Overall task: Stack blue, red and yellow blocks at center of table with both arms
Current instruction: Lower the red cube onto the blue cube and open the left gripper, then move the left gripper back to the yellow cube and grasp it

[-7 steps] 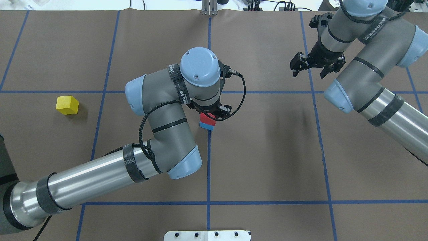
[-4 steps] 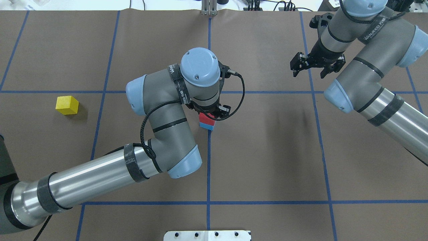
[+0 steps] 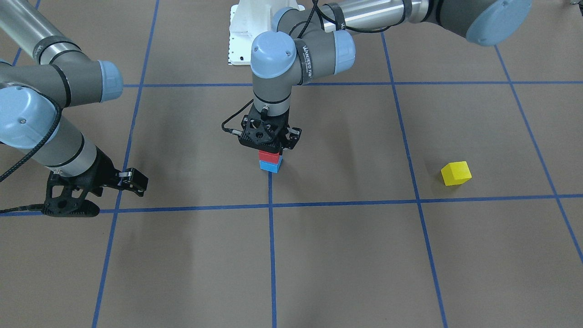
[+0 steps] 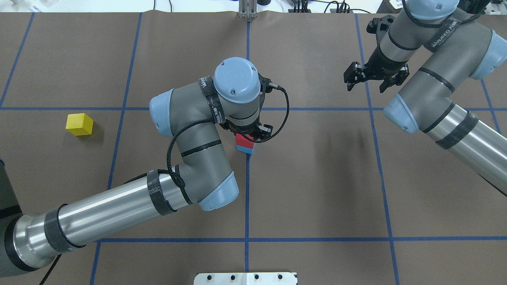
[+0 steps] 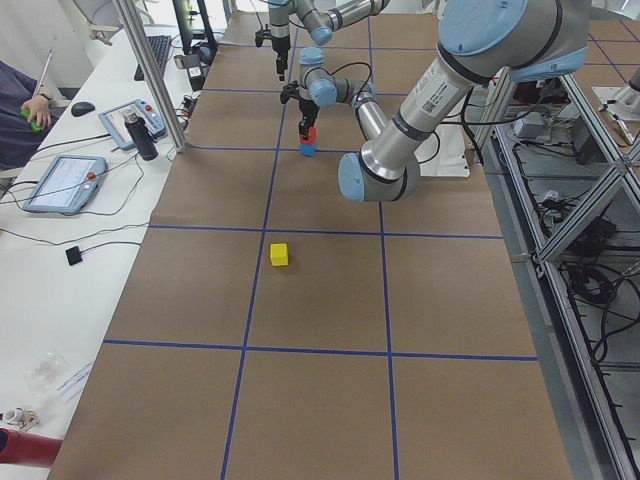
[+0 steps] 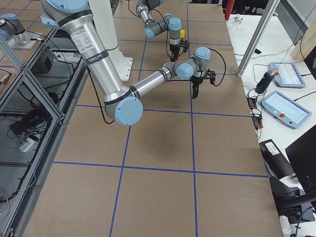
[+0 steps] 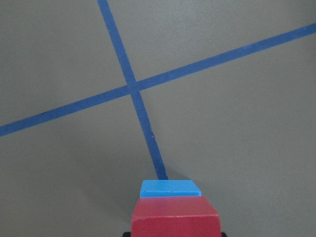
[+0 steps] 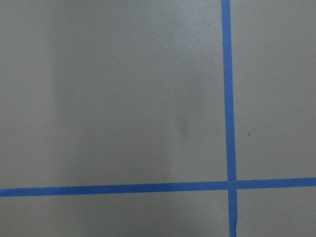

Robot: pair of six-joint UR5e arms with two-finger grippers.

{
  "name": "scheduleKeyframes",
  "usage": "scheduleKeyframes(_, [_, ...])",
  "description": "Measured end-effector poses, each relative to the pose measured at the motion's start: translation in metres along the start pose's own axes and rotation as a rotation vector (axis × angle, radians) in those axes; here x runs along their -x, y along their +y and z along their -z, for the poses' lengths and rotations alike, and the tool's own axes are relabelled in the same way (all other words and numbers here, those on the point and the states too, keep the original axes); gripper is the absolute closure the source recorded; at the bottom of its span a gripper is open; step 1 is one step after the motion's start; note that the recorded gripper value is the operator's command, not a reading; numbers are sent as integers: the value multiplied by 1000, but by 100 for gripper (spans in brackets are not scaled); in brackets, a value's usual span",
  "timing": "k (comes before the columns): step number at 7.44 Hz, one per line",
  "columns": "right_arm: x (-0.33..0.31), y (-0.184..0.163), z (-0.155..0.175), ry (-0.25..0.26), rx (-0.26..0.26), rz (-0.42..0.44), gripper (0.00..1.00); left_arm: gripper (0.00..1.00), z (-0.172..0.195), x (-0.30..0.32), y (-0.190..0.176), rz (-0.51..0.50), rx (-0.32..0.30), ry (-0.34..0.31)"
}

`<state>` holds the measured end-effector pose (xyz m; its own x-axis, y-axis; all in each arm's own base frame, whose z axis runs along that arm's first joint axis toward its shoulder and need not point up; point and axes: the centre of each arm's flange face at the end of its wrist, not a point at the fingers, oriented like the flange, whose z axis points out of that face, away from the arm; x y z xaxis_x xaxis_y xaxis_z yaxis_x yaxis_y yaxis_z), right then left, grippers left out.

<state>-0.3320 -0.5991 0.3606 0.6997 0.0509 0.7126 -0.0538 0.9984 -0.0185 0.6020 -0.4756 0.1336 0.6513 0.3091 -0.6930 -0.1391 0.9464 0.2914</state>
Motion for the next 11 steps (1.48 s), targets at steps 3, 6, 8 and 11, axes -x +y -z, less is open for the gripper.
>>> scheduleKeyframes(3, [-3, -2, 3, -1, -4, -2, 0, 1, 2, 0, -1, 14, -20, 23])
scheduleKeyframes(6, [-3, -3, 4, -2, -6, -1, 0, 1, 43, 21, -22, 48, -31, 48])
scheduleKeyframes(8, [-1, -3, 7, -6, -10, 0, 0, 1, 102, 105, -35, 124, 18, 82])
scheduleKeyframes(11, [0, -3, 8, -8, -12, -1, 0, 1, 113, 277, 13, 265, 34, 5])
